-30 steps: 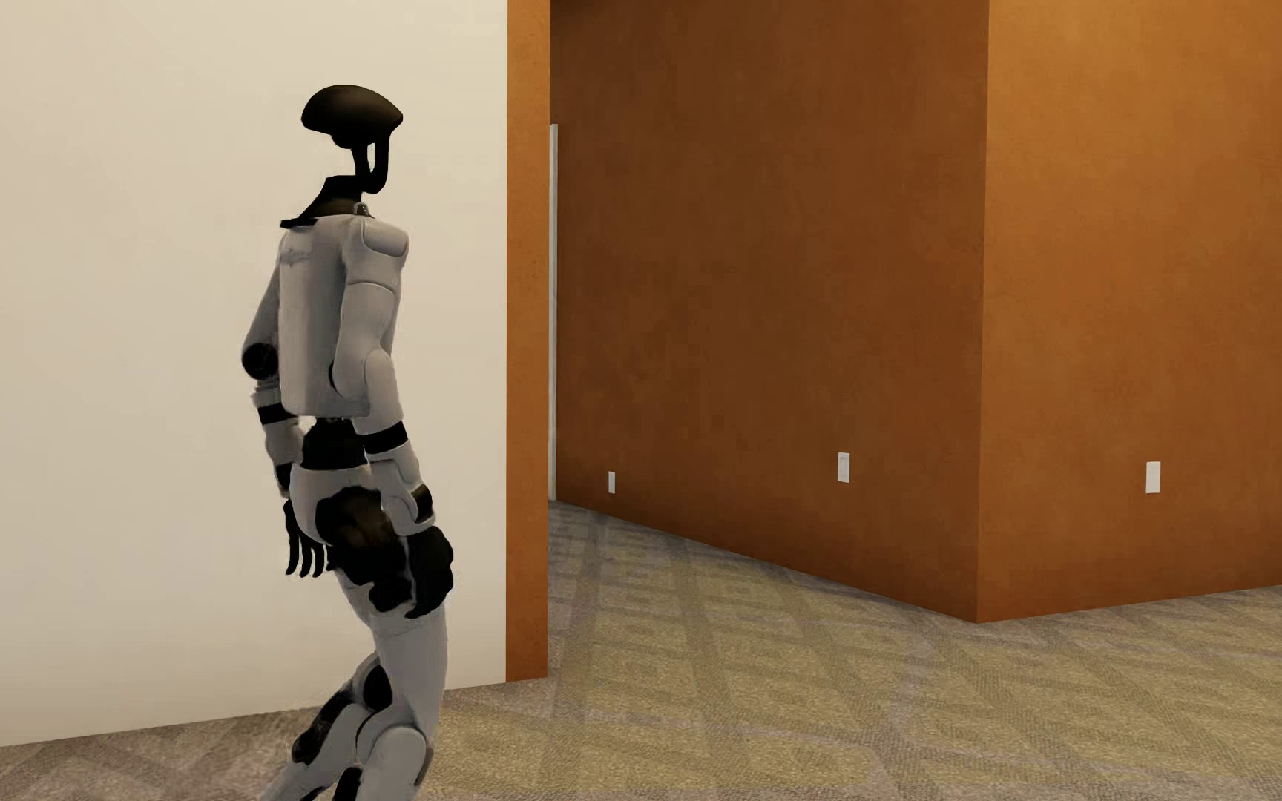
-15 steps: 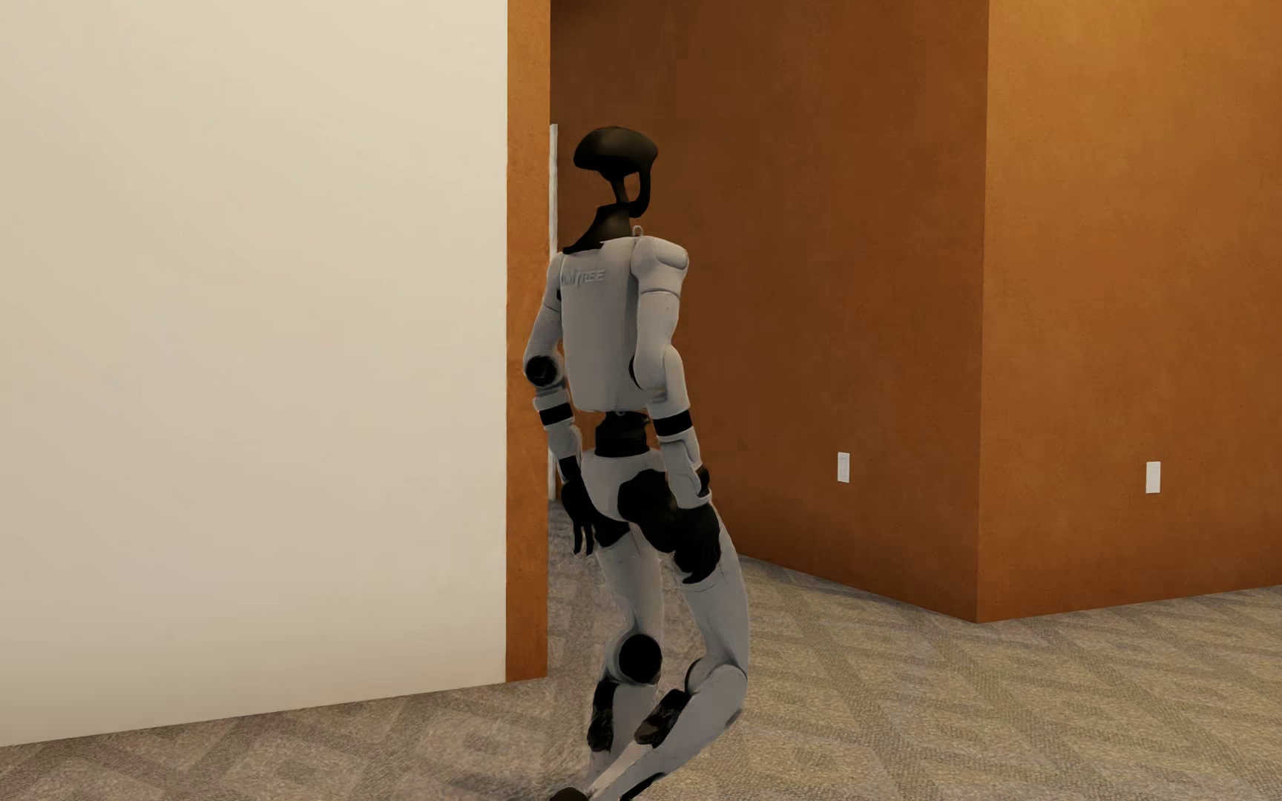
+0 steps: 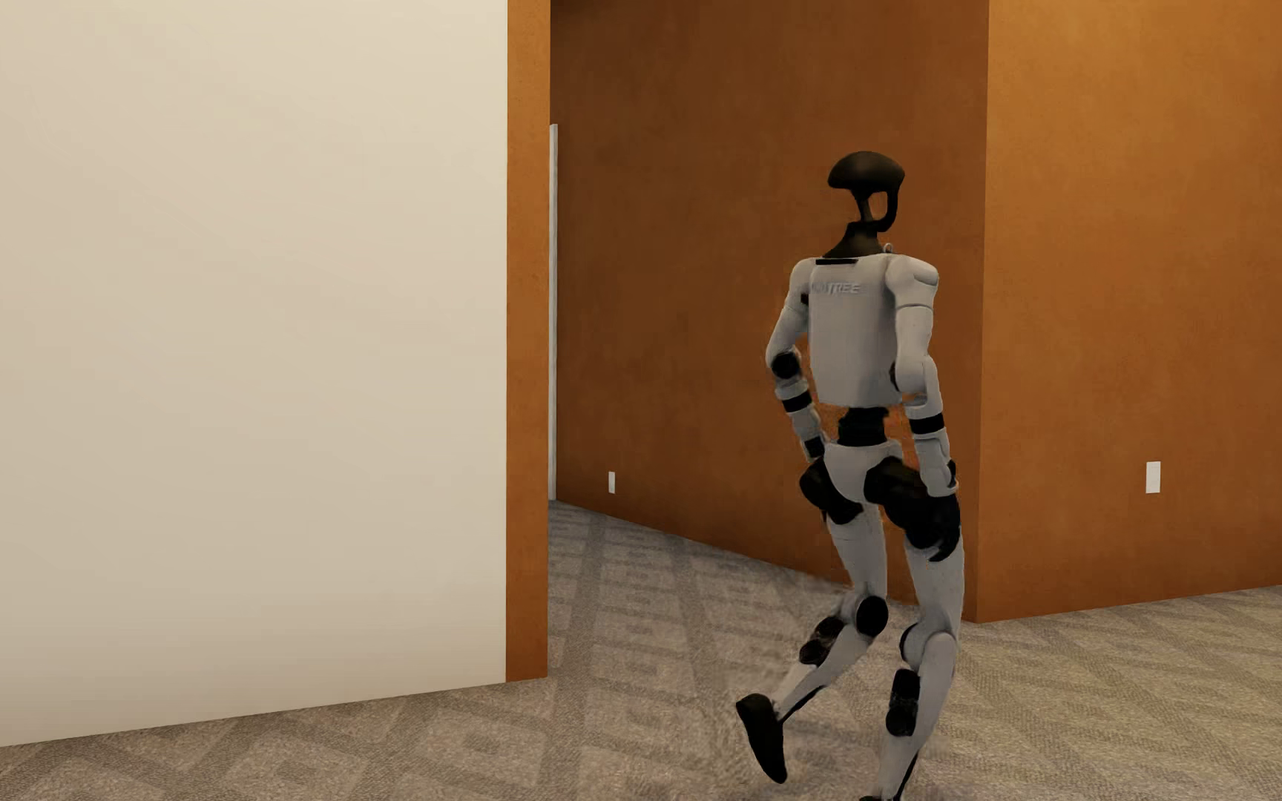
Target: Walk around the corner
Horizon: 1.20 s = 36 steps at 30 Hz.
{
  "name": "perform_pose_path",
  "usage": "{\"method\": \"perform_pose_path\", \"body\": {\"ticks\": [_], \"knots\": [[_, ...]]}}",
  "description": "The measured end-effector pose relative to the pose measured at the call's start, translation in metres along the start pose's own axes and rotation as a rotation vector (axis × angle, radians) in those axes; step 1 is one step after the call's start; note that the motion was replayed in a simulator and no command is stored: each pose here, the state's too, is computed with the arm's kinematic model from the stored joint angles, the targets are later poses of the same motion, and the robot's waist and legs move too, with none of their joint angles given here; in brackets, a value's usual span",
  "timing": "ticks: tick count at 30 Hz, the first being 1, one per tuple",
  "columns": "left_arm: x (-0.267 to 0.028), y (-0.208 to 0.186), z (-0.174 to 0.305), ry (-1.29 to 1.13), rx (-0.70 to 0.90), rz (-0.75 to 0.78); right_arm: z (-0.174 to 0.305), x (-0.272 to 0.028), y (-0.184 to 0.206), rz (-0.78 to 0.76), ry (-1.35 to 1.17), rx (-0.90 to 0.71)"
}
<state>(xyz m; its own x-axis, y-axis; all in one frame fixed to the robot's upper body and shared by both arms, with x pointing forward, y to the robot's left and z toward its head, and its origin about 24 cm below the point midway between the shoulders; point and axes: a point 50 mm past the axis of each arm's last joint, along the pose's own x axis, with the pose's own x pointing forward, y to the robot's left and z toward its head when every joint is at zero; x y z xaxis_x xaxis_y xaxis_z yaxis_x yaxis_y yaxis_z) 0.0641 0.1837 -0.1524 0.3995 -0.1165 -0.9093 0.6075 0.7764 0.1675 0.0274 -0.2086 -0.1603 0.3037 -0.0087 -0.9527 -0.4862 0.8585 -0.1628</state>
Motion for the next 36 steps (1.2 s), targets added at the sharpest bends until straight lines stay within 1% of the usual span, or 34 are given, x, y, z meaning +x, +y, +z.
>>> {"method": "perform_pose_path", "body": {"ticks": [1, 2, 3, 5, 7, 8, 10, 13, 14, 16, 19, 20, 21, 22, 24, 25, 27, 29, 31, 33, 34, 35, 36], "knots": [[-0.001, -0.014, -0.019, 0.084, 0.028, -0.047, 0.013, 0.001, -0.008, -0.016, -0.047, -0.014], [-0.005, -0.019, -0.032, 0.130, -0.017, -0.043, 0.027, 0.001, -0.015, -0.038, -0.101, 0.001], [-0.010, -0.024, -0.045, 0.175, -0.027, -0.051, 0.037, 0.001, -0.022, -0.058, -0.142, 0.007], [-0.019, -0.036, -0.061, 0.219, 0.007, -0.097, 0.052, -0.003, -0.045, -0.126, -0.208, 0.032], [-0.027, -0.047, -0.076, 0.269, 0.030, -0.135, 0.048, -0.005, -0.056, -0.167, -0.198, 0.078], [-0.031, -0.048, -0.082, 0.289, 0.031, -0.139, 0.037, -0.005, -0.055, -0.176, -0.163, 0.114], [-0.037, -0.048, -0.094, 0.335, 0.028, -0.139, 0.012, -0.003, -0.036, -0.136, -0.065, 0.149], [-0.026, -0.028, -0.076, 0.265, -0.011, -0.067, -0.013, -0.004, -0.017, -0.082, 0.030, 0.123], [-0.021, -0.021, -0.063, 0.212, 0.009, -0.057, -0.019, -0.006, -0.013, -0.066, 0.051, 0.103], [-0.012, -0.001, -0.036, 0.115, -0.012, 0.003, -0.040, -0.015, -0.014, -0.082, 0.103, 0.127], [-0.009, 0.038, -0.008, 0.004, -0.034, 0.115, -0.066, -0.025, 0.003, -0.046, 0.177, 0.137], [-0.009, 0.044, -0.003, -0.018, -0.030, 0.130, -0.073, -0.029, 0.006, -0.045, 0.194, 0.150], [-0.009, 0.047, 0.001, -0.032, -0.043, 0.142, -0.073, -0.028, 0.007, -0.031, 0.203, 0.124], [-0.005, 0.046, 0.006, -0.039, -0.089, 0.155, -0.070, -0.025, 0.004, -0.033, 0.205, 0.111], [0.003, 0.027, 0.023, -0.076, -0.038, 0.084, -0.060, -0.020, -0.020, -0.081, 0.186, 0.077], [0.003, 0.020, 0.025, -0.089, -0.037, 0.064, -0.054, -0.018, -0.030, -0.116, 0.160, 0.102], [0.001, -0.004, 0.011, -0.044, -0.017, -0.004, -0.039, -0.015, -0.036, -0.129, 0.099, 0.100], [-0.006, -0.024, -0.018, 0.056, -0.011, -0.060, -0.024, -0.015, -0.038, -0.139, 0.033, 0.111], [-0.017, -0.036, -0.048, 0.152, -0.020, -0.088, -0.005, -0.012, -0.038, -0.136, -0.038, 0.105], [-0.032, -0.049, -0.078, 0.257, 0.008, -0.133, 0.015, -0.010, -0.048, -0.156, -0.105, 0.091], [-0.040, -0.055, -0.092, 0.308, 0.030, -0.160, 0.029, -0.008, -0.051, -0.153, -0.145, 0.060], [-0.047, -0.059, -0.104, 0.350, 0.017, -0.165, 0.042, -0.008, -0.059, -0.168, -0.185, 0.042], [-0.053, -0.063, -0.114, 0.393, 0.047, -0.190, 0.047, -0.007, -0.063, -0.175, -0.196, 0.033]]}}
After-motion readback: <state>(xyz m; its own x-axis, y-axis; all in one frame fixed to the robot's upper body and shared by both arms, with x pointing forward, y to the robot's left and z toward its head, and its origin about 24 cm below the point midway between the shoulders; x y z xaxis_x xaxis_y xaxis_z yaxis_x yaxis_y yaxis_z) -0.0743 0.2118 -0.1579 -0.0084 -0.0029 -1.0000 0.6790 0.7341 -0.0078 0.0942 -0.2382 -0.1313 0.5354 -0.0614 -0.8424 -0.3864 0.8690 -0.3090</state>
